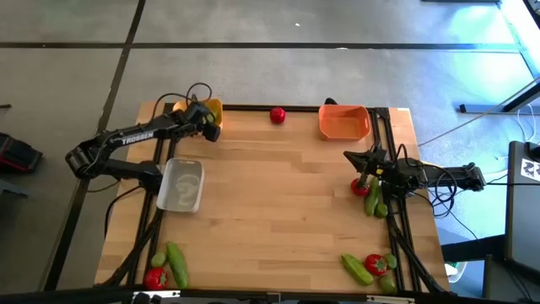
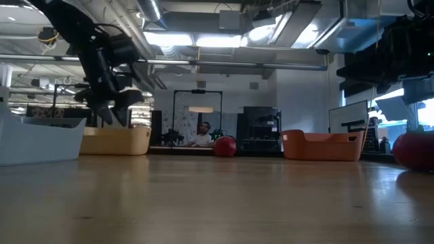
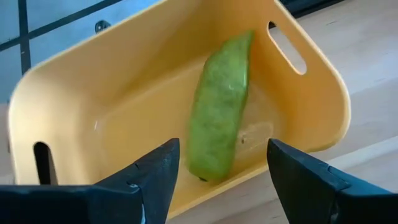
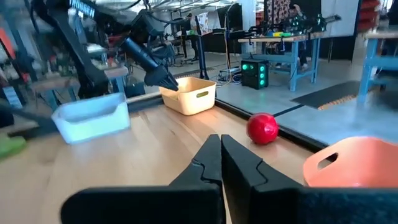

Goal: Sort produce into baskets
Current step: Put the top green cucumber into the yellow bin, then put the top red tomato into the orange bin

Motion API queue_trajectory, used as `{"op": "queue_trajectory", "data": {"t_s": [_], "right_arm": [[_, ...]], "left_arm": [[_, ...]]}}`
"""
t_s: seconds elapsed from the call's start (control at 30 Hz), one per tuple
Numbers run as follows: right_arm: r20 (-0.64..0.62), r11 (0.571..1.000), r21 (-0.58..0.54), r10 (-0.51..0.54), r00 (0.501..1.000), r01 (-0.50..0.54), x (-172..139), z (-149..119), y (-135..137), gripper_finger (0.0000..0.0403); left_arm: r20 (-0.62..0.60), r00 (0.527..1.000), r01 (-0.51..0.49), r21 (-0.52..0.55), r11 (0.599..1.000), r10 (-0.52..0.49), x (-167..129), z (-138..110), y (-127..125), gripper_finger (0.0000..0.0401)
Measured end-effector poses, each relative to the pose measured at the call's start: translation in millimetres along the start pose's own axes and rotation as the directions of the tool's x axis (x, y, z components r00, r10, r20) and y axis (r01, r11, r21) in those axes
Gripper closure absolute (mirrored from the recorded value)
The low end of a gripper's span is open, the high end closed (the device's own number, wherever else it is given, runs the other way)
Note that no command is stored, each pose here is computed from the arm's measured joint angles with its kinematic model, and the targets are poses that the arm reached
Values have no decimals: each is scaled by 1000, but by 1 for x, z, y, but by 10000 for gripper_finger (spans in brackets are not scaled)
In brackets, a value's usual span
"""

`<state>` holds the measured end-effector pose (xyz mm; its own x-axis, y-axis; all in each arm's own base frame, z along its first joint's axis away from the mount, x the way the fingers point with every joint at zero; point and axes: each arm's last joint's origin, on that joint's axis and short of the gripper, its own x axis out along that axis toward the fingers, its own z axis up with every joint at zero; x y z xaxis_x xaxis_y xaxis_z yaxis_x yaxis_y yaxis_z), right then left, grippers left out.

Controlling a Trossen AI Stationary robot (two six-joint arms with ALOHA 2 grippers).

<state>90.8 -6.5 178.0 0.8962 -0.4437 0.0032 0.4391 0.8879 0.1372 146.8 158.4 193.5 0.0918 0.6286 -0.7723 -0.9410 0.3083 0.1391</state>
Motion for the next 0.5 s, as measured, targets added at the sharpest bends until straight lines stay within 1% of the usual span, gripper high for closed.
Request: {"op": "queue_trajectory", "data": {"t_s": [0.07,0.33,0.5], "right_arm": [[1,999,47,0,1000,0,0,0,0,396],[3,999,45,0,1000,-1,0,0,0,396],[4,999,45,1,1000,-1,0,0,0,396]], "left_arm": [[4,1000,5,14,1000,-5,-3,4,-2,165],[66,996,54,101,993,-61,-22,23,-14,171],[149,981,103,163,981,-128,-37,37,-28,171]]}}
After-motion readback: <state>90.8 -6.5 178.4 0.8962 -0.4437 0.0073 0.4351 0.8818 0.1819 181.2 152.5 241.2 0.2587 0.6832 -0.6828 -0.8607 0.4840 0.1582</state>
